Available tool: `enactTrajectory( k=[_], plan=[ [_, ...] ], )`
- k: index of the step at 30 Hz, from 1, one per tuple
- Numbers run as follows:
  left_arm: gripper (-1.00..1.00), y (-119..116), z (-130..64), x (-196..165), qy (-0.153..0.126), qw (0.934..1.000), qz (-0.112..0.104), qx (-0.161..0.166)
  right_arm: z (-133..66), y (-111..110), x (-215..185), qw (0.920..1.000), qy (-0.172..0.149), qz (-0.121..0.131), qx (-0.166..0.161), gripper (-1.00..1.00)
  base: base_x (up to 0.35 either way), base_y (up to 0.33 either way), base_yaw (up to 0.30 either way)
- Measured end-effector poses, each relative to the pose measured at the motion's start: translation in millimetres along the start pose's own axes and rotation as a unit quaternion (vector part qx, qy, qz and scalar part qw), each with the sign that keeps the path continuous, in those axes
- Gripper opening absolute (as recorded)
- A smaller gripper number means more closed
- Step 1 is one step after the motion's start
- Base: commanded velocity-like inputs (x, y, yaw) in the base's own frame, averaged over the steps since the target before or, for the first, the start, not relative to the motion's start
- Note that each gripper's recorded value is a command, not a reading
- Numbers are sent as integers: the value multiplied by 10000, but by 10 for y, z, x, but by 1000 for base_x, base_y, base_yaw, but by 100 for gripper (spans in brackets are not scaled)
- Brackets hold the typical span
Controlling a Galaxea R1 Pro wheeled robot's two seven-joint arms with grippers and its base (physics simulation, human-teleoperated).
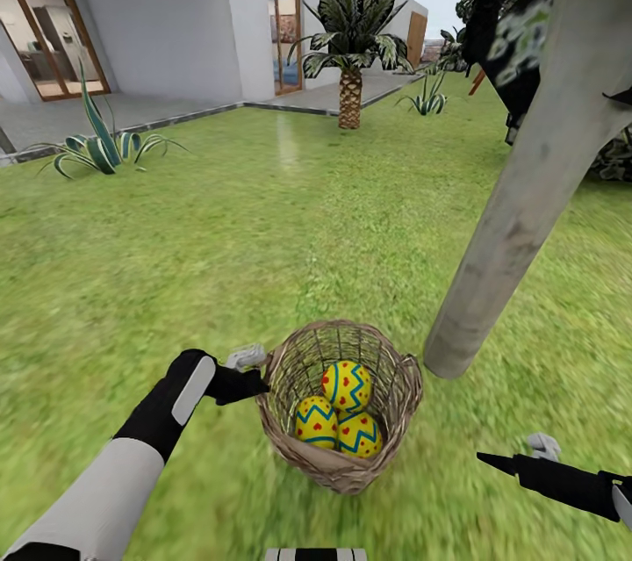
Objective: Take the three Easter eggs out of the wicker basket on the lawn in the garden, then place them on the lawn next to a single tree (choose any tree) so that all three eggs are next to the same tree and none are left in the basket.
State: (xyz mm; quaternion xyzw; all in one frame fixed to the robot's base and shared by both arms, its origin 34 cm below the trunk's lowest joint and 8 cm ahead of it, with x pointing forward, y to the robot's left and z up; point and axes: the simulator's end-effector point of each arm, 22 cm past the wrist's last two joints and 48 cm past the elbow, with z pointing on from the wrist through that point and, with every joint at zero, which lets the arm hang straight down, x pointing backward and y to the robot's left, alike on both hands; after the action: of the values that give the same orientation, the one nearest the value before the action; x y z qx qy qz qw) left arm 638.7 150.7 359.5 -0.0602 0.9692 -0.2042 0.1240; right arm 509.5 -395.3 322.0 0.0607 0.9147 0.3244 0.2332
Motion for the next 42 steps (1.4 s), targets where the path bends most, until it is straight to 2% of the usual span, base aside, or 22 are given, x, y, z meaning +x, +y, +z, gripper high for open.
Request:
enactTrajectory(
  k=[1, 5, 15, 42],
  plan=[
    [100, 86, 22, 33, 45, 9998, 67, -162, 2, -1, 2, 10000, 3, 3, 0, 100, 0, 0, 0],
    [100, 77, 23, 37, 50, 9999, 25, -119, 3, 0, 3, 10000, 5, 2, 0, 100, 0, 0, 0],
    [100, 17, 25, 27, 29, 9999, 75, -99, -2, -4, 2, 10000, 6, 1, 5, 100, 0, 0, 0],
    [100, -306, -458, -254, 26, 9999, 128, -84, -349, 357, -376, 10000, 2, -3, 15, 100, 0, 0, 0]
  ],
)
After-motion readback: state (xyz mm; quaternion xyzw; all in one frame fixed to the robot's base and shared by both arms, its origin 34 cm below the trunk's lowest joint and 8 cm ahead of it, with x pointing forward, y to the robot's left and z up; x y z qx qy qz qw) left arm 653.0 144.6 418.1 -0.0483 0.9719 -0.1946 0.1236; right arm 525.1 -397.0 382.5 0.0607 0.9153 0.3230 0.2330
